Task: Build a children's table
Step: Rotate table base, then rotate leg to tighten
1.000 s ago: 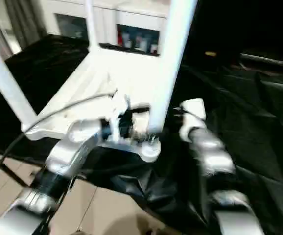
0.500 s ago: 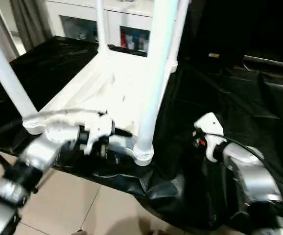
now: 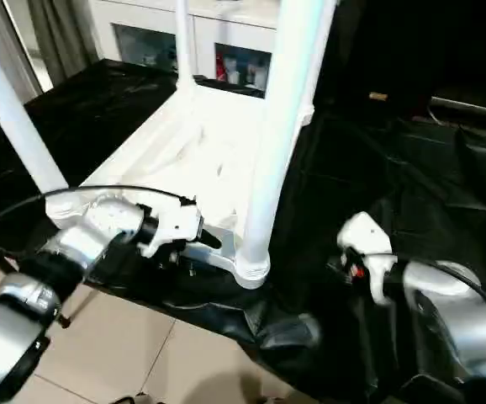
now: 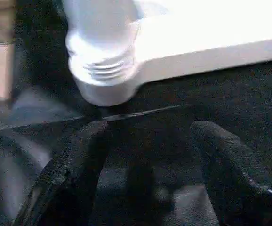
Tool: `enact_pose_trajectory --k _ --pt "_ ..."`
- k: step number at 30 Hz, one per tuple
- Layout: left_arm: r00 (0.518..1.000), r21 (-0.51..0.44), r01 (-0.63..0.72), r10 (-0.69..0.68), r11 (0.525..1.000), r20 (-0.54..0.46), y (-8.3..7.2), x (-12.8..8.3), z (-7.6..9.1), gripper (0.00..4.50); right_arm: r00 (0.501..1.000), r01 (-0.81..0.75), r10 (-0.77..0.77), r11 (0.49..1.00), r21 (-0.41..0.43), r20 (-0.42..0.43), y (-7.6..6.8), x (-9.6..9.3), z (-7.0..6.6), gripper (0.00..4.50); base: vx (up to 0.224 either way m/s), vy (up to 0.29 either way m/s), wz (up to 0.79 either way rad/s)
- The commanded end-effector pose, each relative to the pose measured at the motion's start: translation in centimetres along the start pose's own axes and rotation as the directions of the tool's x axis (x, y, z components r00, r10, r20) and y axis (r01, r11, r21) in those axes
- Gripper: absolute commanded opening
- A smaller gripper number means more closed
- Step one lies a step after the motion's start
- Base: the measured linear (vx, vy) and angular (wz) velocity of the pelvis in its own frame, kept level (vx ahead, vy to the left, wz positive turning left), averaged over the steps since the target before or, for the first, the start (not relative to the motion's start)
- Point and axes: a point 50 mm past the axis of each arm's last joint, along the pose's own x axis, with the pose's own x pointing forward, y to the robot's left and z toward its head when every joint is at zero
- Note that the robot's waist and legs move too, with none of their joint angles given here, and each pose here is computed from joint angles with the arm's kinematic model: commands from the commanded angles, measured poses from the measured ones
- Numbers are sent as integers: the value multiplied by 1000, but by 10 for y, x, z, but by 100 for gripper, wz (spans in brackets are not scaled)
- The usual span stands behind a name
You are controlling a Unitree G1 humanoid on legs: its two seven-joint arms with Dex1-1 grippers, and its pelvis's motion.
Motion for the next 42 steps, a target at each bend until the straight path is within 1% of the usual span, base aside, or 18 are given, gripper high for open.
enact_pose_trajectory --k 1,3,6,10,11,15,16,18,21,23,24,25,28,31,33,36,39,42 --pt "1000 27 5 -4 1000 -29 6 -2 2 205 995 -98 97 995 -37 -22 12 -5 4 310 0 0 0" --pt "999 27 7 -6 1000 -31 6 -2 2 203 994 -110 109 993 -41 -28 14 -5 4 310 0 0 0" --pt "999 29 7 -6 1000 -37 8 0 2 165 993 -115 114 993 -34 -36 16 -6 3 310 0 0 0" --pt "999 23 6 -5 1000 -50 8 4 1 145 991 -126 124 992 -29 -49 19 -6 2 310 0 0 0" --pt "999 16 5 -4 1000 -52 8 5 1 123 991 -127 126 991 -29 -51 19 -6 2 310 0 0 0" --pt "998 -23 9 -10 1000 -69 6 9 -3 115 989 -137 135 990 -31 -56 20 -5 2 310 0 0 0" --pt "997 -34 11 -14 999 -78 6 10 -5 93 989 -138 137 990 -30 -57 20 -5 2 310 0 0 0" --pt "995 -39 21 -25 999 -93 4 12 -7 82 988 -143 140 989 -32 -59 21 -4 2 310 0 0 0" --pt "996 -49 34 -38 998 -82 1 14 -8 72 988 -142 140 989 -34 -57 20 -3 3 310 0 0 0" --pt "997 -65 40 -44 997 -63 1 16 -7 46 989 -140 138 990 -36 -55 19 -2 4 310 0 0 0" --pt "997 -74 44 -48 996 -53 1 16 -7 46 990 -137 135 990 -38 -52 19 -2 4 310 0 0 0" --pt "997 -131 54 -61 990 -46 0 15 -8 44 995 -98 97 994 -44 -40 14 -1 5 310 0 0 0" --pt "995 -211 55 -71 976 -67 -1 12 -13 19 1000 5 -6 999 -50 -24 4 3 5 310 0 0 0" --pt "1000 -300 -15 16 954 2 -1 14 -13 6 991 131 -132 991 -23 -18 -6 8 2 310 0 0 0" --pt "996 -329 -89 92 940 -8 0 16 -15 2 983 181 -181 983 -6 -10 -10 10 0 310 0 0 0" --pt "982 -343 -186 179 921 -53 -3 16 -20 2 974 226 -227 974 23 4 -13 14 0 310 0 0 0" --pt "969 -378 -238 245 895 -31 -7 18 -16 2 969 243 -244 969 45 23 -13 19 1 310 0 0 0" --pt "963 -364 -255 270 896 -11 -13 22 -10 2 967 251 -254 966 66 38 -12 25 1 310 0 0 0"
